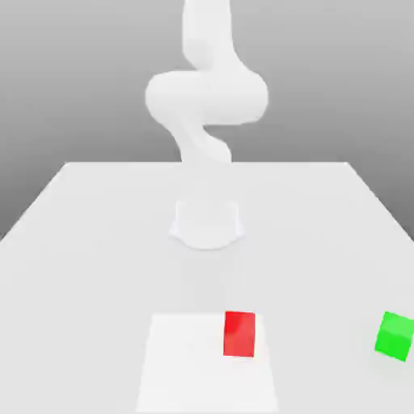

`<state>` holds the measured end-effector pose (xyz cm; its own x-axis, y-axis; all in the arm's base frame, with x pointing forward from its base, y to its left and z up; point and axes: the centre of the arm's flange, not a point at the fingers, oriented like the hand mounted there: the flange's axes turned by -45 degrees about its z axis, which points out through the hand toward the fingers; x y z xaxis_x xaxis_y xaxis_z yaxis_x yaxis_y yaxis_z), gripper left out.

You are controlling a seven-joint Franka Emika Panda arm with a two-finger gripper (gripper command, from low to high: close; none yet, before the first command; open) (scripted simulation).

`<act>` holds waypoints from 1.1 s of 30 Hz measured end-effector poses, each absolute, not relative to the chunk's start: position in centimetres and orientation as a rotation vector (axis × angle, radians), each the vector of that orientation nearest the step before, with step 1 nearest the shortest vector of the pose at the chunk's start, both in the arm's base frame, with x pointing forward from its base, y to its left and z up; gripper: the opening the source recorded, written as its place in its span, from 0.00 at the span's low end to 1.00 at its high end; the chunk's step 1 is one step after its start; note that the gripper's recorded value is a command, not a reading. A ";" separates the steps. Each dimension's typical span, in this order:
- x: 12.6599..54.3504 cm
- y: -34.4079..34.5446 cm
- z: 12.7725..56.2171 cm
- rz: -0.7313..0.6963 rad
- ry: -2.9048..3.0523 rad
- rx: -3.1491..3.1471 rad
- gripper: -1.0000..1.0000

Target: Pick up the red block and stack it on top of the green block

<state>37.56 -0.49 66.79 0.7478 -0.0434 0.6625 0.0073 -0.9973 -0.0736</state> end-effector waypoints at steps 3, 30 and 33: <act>40.7 -0.4 61.0 -0.930 0.043 -2.857 0.50; 38.1 5.3 20.0 -0.017 0.148 -3.138 0.50; 38.3 5.3 18.8 -0.023 0.144 -3.139 0.50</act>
<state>38.33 5.34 18.83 0.9957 -0.0917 0.0145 -0.0917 -0.9958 0.0002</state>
